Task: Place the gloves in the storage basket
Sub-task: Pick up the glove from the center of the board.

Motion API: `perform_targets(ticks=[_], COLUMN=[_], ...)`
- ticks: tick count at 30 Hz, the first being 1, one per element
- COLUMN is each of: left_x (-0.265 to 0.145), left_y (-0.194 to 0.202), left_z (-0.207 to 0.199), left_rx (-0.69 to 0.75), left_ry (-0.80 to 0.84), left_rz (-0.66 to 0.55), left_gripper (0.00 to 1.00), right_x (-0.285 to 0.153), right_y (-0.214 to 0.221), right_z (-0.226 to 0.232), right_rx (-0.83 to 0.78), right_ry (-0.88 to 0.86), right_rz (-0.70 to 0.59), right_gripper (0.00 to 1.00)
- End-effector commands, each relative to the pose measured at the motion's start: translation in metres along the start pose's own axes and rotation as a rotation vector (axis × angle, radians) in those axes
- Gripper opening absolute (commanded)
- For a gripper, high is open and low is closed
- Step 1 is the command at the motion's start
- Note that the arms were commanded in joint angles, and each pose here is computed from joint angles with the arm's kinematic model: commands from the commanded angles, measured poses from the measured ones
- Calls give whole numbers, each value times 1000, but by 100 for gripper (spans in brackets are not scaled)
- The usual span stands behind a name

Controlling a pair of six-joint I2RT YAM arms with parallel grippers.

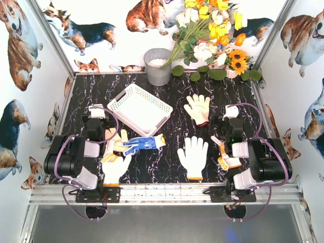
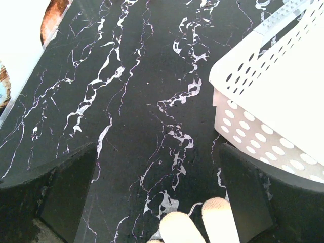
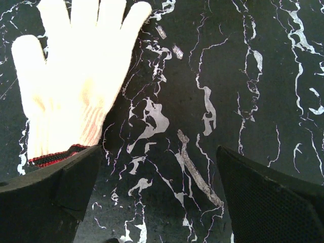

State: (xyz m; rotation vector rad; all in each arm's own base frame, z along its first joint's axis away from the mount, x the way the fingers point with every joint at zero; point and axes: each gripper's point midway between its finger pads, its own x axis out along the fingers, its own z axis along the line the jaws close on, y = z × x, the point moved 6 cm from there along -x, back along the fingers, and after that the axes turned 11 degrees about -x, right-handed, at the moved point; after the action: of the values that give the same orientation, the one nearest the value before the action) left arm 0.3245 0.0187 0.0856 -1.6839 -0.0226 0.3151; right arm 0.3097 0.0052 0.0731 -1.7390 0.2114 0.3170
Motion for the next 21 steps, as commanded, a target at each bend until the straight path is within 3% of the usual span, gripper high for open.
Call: perform_targets(ticks=[1, 11, 16, 19, 21], left_x=[3, 4, -8, -22, -33], left_y=[-9, -9, -30, -44, -53], left_z=[-2, -2, 13, 25, 27], left_rx=[-13, -19, -84, -176, -223], left_ry=[10, 13, -141, -308, -351], left_rz=[-40, -35, -98, -34, -2], left_gripper=[100, 100, 100, 100, 100], right_x=[6, 6, -12, -40, -62], right_y=[-23, -23, -35, -70, -85], right_z=[-7, -8, -29, -42, -45], right_rx=[-3, 1, 77, 185, 293], right_ry=[31, 40, 233, 325, 348], right_rz=[-93, -90, -118, -163, -118], right_gripper=[100, 100, 100, 100, 100])
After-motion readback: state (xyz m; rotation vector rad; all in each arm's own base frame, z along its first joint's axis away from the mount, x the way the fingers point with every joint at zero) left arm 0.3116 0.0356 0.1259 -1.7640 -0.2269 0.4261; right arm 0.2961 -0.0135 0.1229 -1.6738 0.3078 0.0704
